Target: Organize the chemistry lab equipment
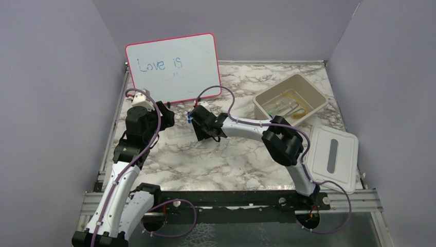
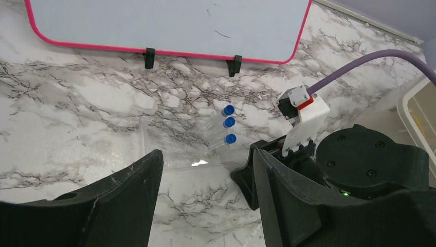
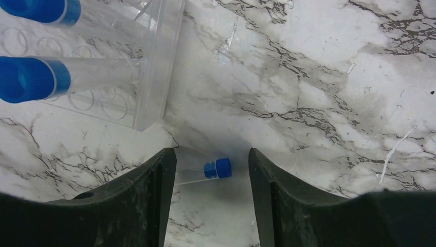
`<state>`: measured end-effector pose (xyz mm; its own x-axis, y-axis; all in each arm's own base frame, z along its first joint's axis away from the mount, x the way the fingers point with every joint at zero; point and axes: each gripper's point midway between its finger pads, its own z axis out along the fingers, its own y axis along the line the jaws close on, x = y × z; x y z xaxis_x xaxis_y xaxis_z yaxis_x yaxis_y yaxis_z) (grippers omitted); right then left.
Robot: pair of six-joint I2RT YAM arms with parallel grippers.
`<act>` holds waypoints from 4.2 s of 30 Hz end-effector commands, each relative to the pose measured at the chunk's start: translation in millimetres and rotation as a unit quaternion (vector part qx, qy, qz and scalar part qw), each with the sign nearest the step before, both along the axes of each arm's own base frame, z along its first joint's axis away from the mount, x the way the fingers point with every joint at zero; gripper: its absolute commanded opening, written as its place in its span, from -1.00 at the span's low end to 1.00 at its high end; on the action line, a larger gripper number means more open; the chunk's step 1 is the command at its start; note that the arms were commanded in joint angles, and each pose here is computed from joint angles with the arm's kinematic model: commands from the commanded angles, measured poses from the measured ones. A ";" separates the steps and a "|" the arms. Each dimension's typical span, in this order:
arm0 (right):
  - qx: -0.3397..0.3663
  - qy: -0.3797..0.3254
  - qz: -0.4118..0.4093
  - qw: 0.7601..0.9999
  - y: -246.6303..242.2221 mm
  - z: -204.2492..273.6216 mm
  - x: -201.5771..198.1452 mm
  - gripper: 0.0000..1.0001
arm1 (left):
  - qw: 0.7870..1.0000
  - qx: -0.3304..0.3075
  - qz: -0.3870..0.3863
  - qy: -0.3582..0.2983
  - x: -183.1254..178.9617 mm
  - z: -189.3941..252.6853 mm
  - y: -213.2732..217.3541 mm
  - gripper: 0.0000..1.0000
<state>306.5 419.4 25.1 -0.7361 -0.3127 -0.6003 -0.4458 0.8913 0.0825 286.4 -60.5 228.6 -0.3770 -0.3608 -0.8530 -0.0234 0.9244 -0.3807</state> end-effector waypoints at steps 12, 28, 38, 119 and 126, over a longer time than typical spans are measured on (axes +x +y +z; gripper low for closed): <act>0.009 0.022 -0.055 0.998 -27.1 4.3 -25.0 0.08 | 0.990 -0.056 -0.101 0.081 -20.3 -49.2 -39.5 0.35; 0.127 -0.003 -0.059 0.990 -39.2 53.0 -4.3 -0.04 | 0.966 -0.096 -0.159 0.181 -30.2 -107.2 -107.2 0.21; 0.185 -0.015 -0.123 0.975 -106.2 73.1 -0.9 -0.13 | 0.960 0.032 -0.200 0.194 -12.2 -140.7 -124.8 0.21; 0.422 0.101 0.020 0.901 -56.9 146.5 -32.5 0.04 | 0.950 0.087 -0.291 0.076 -48.5 -88.4 -181.1 -0.90; 0.439 0.085 0.041 0.893 -58.5 163.6 -39.3 -0.16 | 0.951 0.090 -0.287 0.075 -47.9 -87.6 -179.0 -0.90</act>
